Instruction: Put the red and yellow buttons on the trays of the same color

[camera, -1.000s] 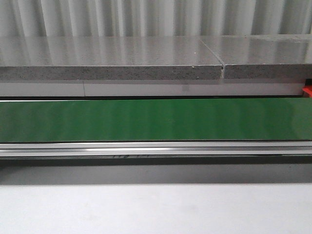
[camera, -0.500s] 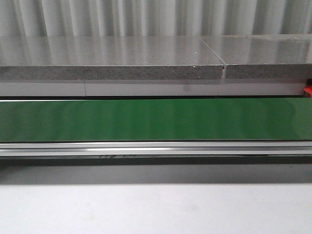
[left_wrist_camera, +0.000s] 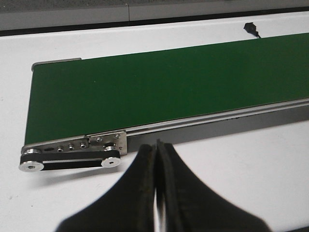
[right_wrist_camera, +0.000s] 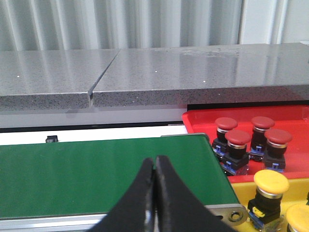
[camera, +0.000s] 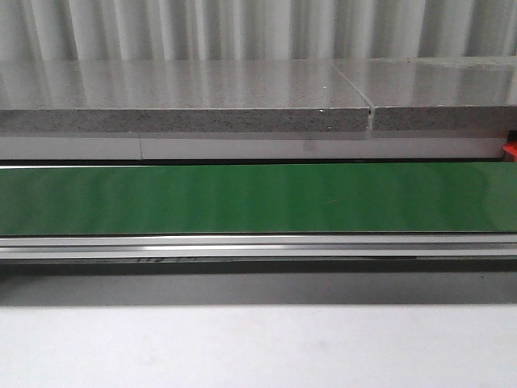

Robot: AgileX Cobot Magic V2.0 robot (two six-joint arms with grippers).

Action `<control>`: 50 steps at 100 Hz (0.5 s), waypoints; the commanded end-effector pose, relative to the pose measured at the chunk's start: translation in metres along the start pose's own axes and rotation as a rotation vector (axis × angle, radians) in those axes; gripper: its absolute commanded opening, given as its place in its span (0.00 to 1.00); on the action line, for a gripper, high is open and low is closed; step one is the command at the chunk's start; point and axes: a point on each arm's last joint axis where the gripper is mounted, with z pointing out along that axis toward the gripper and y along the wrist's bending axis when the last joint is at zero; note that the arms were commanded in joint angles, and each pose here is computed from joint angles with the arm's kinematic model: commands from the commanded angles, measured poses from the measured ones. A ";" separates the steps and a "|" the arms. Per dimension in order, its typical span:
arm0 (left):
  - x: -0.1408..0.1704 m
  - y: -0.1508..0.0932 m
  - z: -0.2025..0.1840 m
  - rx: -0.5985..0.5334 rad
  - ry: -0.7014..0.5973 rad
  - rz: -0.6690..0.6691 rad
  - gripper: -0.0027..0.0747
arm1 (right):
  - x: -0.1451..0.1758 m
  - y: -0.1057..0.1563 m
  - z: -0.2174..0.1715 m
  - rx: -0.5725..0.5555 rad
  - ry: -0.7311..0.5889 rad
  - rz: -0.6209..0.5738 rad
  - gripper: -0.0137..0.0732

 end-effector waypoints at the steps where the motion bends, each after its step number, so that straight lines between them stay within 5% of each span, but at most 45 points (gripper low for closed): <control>1: -0.013 -0.001 -0.004 0.012 -0.089 -0.005 0.01 | -0.013 0.000 -0.002 0.003 -0.104 -0.008 0.08; 50: -0.011 0.005 -0.004 -0.054 -0.070 0.054 0.01 | -0.013 0.000 -0.002 0.003 -0.104 -0.008 0.08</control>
